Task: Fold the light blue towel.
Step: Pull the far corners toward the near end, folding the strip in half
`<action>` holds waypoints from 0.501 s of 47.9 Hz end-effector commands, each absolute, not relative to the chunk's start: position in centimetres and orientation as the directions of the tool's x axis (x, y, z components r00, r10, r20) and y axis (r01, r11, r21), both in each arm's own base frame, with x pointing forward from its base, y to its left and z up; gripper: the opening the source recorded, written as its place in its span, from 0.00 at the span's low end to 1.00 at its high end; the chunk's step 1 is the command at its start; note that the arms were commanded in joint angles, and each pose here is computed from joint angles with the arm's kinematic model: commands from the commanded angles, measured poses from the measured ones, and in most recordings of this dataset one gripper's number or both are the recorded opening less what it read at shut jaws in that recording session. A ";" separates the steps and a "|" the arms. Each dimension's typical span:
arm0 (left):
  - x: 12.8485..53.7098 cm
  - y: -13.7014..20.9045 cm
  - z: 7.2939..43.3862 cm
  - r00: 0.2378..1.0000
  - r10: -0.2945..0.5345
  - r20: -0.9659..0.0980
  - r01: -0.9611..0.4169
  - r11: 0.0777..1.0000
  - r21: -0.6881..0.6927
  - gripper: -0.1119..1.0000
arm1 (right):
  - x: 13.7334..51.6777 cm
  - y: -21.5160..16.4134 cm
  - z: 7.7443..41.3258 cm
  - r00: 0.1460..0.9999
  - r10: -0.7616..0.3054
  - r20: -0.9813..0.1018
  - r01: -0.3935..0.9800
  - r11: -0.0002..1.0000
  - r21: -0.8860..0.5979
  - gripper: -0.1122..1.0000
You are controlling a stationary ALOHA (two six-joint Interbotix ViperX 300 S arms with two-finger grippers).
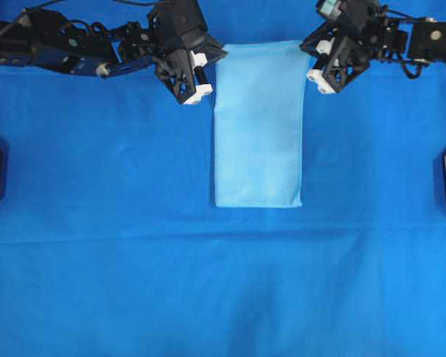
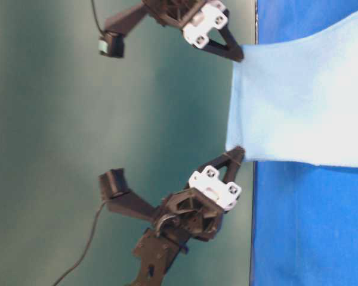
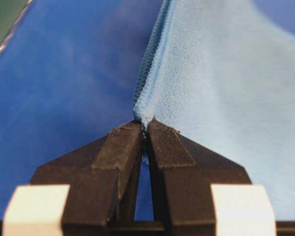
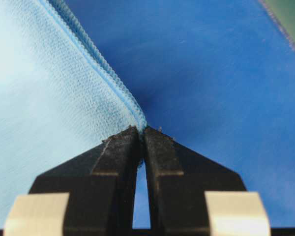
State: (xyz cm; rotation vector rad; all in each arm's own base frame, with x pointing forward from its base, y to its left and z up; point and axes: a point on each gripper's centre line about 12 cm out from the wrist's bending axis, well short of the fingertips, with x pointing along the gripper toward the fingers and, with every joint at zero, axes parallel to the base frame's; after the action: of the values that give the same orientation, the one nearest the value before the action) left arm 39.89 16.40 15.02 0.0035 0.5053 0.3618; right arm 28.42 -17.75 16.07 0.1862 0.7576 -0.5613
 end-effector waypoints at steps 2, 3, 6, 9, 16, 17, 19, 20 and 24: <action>39.9 14.7 17.8 0.851 0.319 -0.418 -0.307 0.947 0.097 0.12 | 28.2 -16.1 18.1 0.618 -0.414 -0.668 0.530 0.847 -0.035 0.15; 39.9 14.3 17.9 0.854 0.311 -0.416 -0.299 0.949 0.095 0.12 | 28.2 -15.7 18.3 0.621 -0.410 -0.667 0.525 0.851 -0.034 0.15; 39.9 12.9 18.5 0.868 0.286 -0.407 -0.271 0.958 0.096 0.12 | 28.0 -14.5 18.7 0.629 -0.398 -0.668 0.513 0.858 -0.028 0.15; 39.8 11.2 18.8 0.880 0.253 -0.401 -0.235 0.967 0.096 0.12 | 27.9 -13.1 19.1 0.639 -0.381 -0.668 0.497 0.867 -0.019 0.15; 39.5 8.0 18.3 0.889 0.185 -0.419 -0.162 0.983 0.090 0.12 | 27.5 -10.3 19.5 0.657 -0.339 -0.673 0.466 0.885 0.009 0.15; 39.5 7.6 18.1 0.889 0.176 -0.423 -0.154 0.984 0.087 0.12 | 27.4 -10.0 19.4 0.655 -0.335 -0.678 0.466 0.885 0.012 0.15; 39.4 6.8 18.0 0.890 0.158 -0.428 -0.137 0.987 0.080 0.12 | 27.3 -9.5 19.2 0.650 -0.325 -0.687 0.461 0.887 0.016 0.15; 39.4 6.5 17.8 0.889 0.151 -0.432 -0.131 0.988 0.075 0.12 | 27.2 -9.2 19.2 0.649 -0.320 -0.690 0.457 0.889 0.017 0.15; 39.2 4.9 17.2 0.886 0.114 -0.450 -0.093 0.993 0.069 0.12 | 27.0 -8.1 18.7 0.629 -0.304 -0.715 0.454 0.891 0.021 0.15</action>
State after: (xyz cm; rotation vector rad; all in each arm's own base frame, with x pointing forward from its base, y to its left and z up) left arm 39.23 6.33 16.36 0.0345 0.4926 0.1436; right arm 27.13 -8.73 18.43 0.2040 0.7699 -0.4400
